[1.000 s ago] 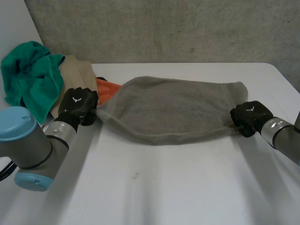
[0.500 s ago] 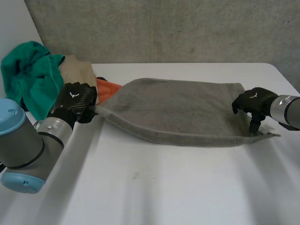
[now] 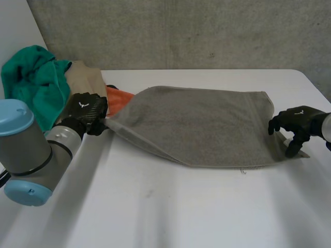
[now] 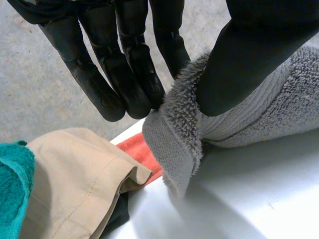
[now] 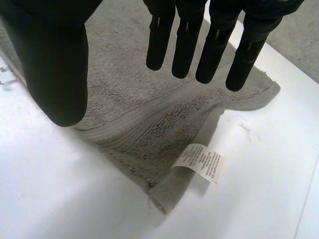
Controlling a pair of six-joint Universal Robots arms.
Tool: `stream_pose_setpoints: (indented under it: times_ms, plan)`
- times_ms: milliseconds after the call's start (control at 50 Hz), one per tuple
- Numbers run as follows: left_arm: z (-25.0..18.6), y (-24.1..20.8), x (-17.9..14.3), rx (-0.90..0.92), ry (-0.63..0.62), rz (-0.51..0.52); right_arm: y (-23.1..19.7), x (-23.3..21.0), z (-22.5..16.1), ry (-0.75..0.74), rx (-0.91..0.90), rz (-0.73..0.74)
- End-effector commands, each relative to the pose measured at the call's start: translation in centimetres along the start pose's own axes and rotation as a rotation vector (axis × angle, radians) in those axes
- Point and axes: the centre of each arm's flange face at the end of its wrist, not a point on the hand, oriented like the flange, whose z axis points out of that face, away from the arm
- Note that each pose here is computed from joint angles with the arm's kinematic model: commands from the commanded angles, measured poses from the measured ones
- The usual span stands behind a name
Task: Fold the laundry.
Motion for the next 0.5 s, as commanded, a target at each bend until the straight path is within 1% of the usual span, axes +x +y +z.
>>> stream_pose_setpoints:
  times_ms: [20, 80, 240, 400, 500]
  plan:
    - [0.7, 0.3, -0.3, -0.040, -0.015, -0.005, 2.2, -0.5, -0.5, 0.010, 0.058, 0.011]
    - [1.0, 0.6, -0.4, -0.069, -0.025, -0.007, 3.6, -0.8, 0.0, 0.020, 0.062, 0.000]
    - [1.2, 1.0, -0.6, -0.128, -0.038, -0.015, 5.7, -1.5, 1.4, 0.018, 0.071, -0.043]
    - [0.6, 0.6, -0.8, -0.153, -0.035, -0.020, 6.8, -1.3, 2.9, 0.053, 0.094, -0.096]
    - [-0.5, 0.3, -0.6, -0.187, -0.022, -0.024, 7.0, -0.8, 2.7, 0.103, 0.112, -0.071]
